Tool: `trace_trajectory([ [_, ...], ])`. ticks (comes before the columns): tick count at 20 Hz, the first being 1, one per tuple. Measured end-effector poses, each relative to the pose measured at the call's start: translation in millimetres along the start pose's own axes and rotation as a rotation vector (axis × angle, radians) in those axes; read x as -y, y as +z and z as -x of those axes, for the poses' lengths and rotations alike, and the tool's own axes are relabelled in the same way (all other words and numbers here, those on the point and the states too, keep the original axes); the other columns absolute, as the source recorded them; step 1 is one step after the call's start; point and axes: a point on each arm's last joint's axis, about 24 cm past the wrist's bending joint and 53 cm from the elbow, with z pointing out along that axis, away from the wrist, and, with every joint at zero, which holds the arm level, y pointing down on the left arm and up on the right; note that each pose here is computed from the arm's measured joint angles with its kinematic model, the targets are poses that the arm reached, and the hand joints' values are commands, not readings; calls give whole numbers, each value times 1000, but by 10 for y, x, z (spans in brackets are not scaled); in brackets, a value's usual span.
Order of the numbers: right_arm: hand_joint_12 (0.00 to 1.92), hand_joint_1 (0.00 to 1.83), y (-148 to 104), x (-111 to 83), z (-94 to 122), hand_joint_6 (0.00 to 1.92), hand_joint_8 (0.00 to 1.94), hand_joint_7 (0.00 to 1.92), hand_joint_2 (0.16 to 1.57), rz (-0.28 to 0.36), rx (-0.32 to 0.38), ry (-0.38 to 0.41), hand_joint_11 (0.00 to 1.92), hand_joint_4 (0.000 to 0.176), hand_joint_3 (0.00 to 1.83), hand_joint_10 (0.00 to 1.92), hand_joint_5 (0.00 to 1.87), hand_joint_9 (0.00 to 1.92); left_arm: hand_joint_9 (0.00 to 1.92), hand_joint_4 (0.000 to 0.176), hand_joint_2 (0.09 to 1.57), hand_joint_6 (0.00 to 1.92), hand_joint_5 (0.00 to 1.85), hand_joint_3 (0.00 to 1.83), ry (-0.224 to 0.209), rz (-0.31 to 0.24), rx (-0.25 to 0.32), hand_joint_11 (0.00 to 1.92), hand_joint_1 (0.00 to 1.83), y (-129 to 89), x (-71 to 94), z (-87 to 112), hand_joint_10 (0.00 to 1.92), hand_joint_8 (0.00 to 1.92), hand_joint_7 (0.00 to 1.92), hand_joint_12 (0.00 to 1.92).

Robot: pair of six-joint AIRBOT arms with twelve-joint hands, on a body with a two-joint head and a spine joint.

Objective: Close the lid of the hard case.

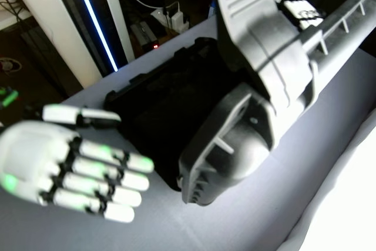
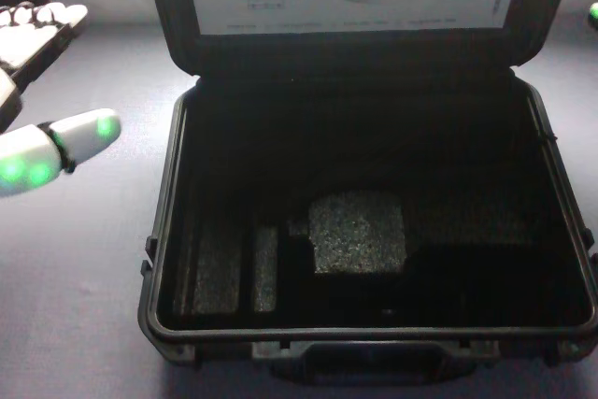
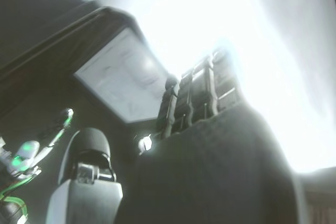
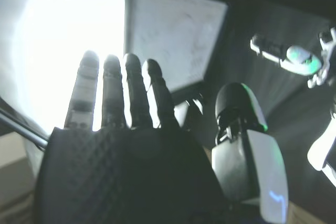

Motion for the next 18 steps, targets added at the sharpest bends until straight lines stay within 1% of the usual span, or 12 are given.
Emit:
trace_trajectory([
  [1,0,0,38,19,54,0,0,0,1232,-6,8,-9,0,8,0,0,2,0,0,0,1175,0,0,0,2,3,-4,0,0,50,-11,-4,0,0,0,0],
  [4,0,0,163,81,219,0,0,0,1226,-33,35,-43,0,0,0,0,0,0,0,0,1195,0,0,0,3,22,3,0,0,244,-60,75,0,0,0,0],
  [6,0,0,255,83,264,0,0,0,1267,-44,44,-70,0,16,5,0,0,0,0,0,1184,0,0,0,0,11,13,0,0,363,-17,125,0,0,0,0],
  [7,0,0,319,96,270,0,0,0,1264,-51,42,-84,0,29,3,0,0,0,0,0,1184,0,0,0,7,0,9,0,0,429,20,126,0,0,0,0],
  [8,0,0,379,109,278,0,0,0,1300,-57,39,-90,0,9,19,0,0,0,0,0,1169,0,0,0,2,-6,8,0,0,480,54,119,0,0,0,0],
  [11,0,0,595,70,343,0,0,0,1326,-54,42,-104,0,31,0,0,0,0,0,0,1130,0,0,0,35,-30,-3,5,0,659,179,150,0,0,0,2],
  [12,0,0,645,51,354,0,0,0,1314,-52,41,-105,0,28,0,0,0,0,0,15,1110,0,0,0,49,-33,-2,6,0,708,207,178,0,0,0,3],
  [13,0,0,689,23,372,0,0,0,1300,-47,41,-113,0,0,0,0,0,0,0,28,1108,0,0,0,57,-39,-2,0,0,763,242,206,0,0,0,0],
  [14,0,0,725,-11,381,0,0,0,1287,-40,39,-119,0,0,0,0,0,0,0,41,1109,0,0,0,63,-44,-7,0,0,817,280,215,0,0,0,0],
  [15,0,0,749,-39,377,0,0,0,1255,-34,34,-126,0,0,0,0,0,0,0,20,1122,0,0,0,72,-49,-15,0,0,848,314,210,0,0,0,0],
  [17,0,0,784,-116,382,1,0,0,1228,-14,29,-141,0,9,0,0,3,0,0,25,1122,0,0,0,116,-102,-49,0,0,948,536,145,0,0,0,0],
  [18,0,0,784,-133,365,0,0,0,1227,-9,25,-145,0,20,0,0,2,0,0,30,1116,0,0,0,118,-108,-49,0,0,968,575,161,0,0,0,0],
])
